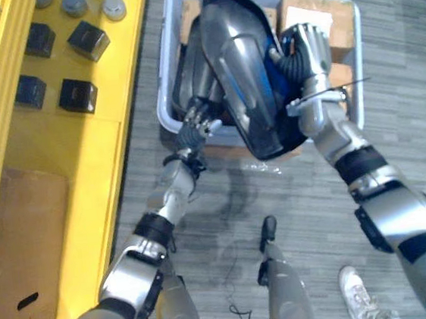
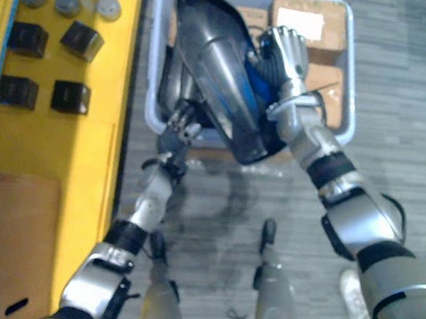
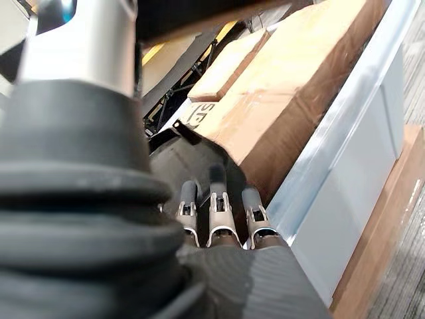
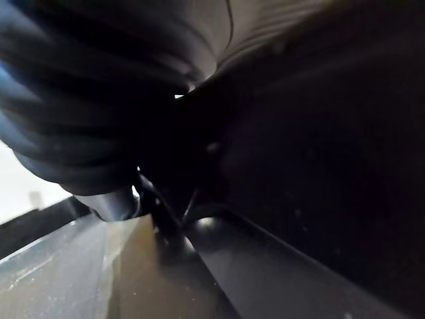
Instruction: Walk over and take plastic housings, then place them on the shelf
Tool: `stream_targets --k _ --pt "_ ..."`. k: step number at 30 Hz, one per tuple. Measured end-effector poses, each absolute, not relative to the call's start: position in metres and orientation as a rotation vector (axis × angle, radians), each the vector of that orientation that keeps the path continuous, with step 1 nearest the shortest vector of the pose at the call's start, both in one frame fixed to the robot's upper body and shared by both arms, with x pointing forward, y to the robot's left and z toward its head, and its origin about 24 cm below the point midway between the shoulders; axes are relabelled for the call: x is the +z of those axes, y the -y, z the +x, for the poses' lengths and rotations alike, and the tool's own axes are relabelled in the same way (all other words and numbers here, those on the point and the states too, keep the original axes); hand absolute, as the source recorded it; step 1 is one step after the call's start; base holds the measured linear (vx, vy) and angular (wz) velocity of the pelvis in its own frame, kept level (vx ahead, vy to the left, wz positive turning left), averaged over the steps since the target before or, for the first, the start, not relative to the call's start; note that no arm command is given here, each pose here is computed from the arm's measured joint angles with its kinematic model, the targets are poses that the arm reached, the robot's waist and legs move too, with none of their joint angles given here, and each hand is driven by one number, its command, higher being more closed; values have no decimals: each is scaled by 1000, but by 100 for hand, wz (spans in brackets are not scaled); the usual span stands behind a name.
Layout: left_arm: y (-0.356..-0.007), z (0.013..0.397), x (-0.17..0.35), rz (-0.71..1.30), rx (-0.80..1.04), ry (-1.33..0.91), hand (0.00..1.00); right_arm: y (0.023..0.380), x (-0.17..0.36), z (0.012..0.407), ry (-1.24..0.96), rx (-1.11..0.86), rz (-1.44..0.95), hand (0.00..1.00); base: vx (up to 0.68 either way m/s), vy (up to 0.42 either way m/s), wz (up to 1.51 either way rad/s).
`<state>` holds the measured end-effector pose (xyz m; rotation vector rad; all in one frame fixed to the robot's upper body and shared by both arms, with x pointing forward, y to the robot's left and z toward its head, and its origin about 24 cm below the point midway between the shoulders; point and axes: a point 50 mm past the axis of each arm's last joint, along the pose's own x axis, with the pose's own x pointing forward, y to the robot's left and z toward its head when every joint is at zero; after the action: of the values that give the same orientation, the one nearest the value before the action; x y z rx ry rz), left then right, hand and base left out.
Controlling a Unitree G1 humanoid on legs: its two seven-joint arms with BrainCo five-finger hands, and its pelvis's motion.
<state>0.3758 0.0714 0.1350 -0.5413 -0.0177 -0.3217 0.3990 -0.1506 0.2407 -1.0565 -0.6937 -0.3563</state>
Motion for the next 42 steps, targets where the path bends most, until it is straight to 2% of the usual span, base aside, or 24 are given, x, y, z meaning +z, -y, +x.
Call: stream_targets --k 11,23,24,31,42 --pt "-43 370 141 -531 -452 80 0 133 227 402 676 -290 -1082 100 -6 0 0" --pt "-36 366 155 -533 -517 177 0 130 226 403 673 -287 -1096 100 0 0 0" --pt "-35 365 157 -531 -524 188 100 131 226 403 675 -296 -1093 100 0 0 0" --pt "-38 365 166 -467 -418 233 100 130 231 400 743 -309 -1001 100 0 0 0" --pt "-46 356 172 -262 -241 361 100 119 232 383 838 -336 -838 100 0 0 0"
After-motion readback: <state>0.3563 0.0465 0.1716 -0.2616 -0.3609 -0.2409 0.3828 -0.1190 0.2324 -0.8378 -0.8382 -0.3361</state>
